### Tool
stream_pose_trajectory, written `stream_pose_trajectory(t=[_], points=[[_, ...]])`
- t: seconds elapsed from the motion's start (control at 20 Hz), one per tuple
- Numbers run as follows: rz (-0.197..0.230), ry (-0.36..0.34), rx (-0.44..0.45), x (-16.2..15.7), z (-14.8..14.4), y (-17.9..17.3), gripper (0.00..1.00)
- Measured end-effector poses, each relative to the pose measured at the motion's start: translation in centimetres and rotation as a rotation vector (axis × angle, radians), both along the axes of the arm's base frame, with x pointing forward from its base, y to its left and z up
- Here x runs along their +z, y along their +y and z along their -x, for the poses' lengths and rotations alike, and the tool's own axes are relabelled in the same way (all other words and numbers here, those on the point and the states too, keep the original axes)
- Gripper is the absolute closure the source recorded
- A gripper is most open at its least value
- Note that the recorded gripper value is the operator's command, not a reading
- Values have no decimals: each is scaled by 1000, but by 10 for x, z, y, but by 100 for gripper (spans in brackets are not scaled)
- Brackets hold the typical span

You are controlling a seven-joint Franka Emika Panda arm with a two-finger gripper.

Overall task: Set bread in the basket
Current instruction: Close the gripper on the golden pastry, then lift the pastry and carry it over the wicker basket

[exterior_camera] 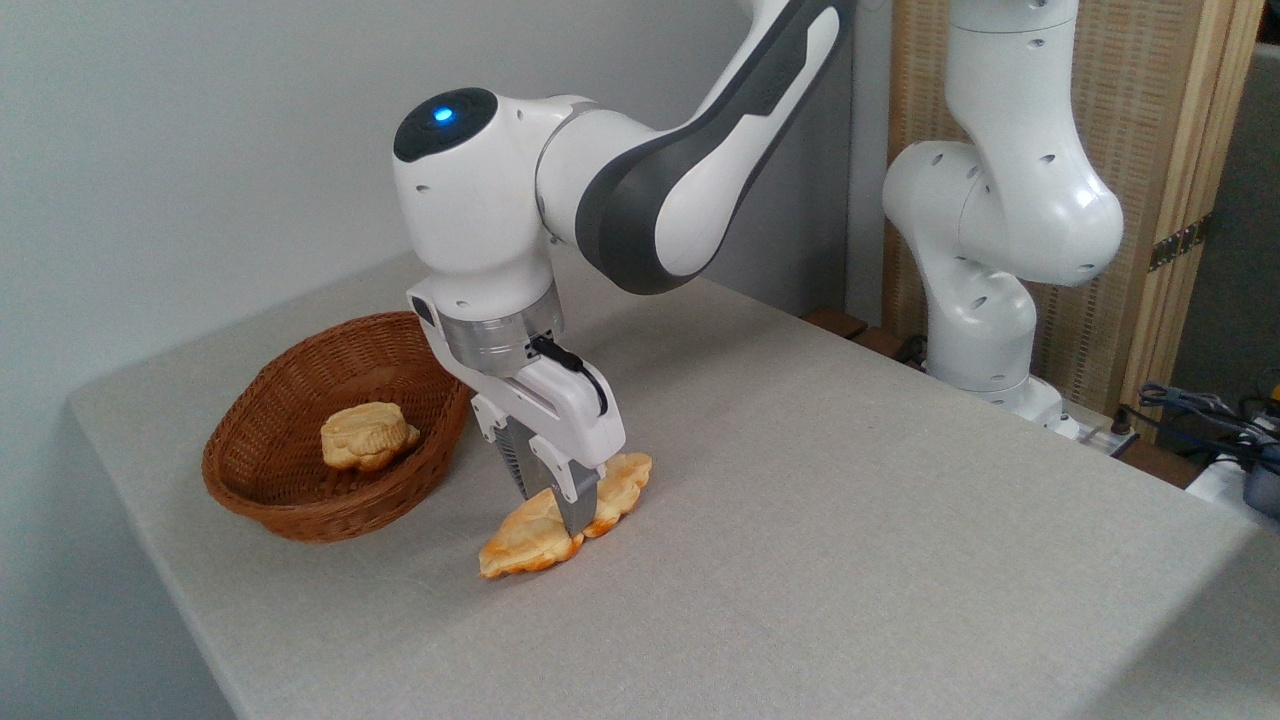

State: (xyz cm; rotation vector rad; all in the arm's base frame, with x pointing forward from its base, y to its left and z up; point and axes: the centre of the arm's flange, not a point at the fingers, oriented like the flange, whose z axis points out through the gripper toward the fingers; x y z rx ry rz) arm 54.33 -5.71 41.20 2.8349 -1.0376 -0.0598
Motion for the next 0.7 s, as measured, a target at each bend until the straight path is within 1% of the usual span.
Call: stream_pose_trajectory(t=[0.2, 0.35, 0.45, 0.6, 0.7], points=[[2, -18, -2, 10, -2, -1, 55], [3, -22, -7, 25, -1, -3, 55], [6, -28, -11, 44, -1, -3, 55], [13, -81, -14, 80, -6, -6, 54], [17, -114, -12, 98, -9, -18, 54]])
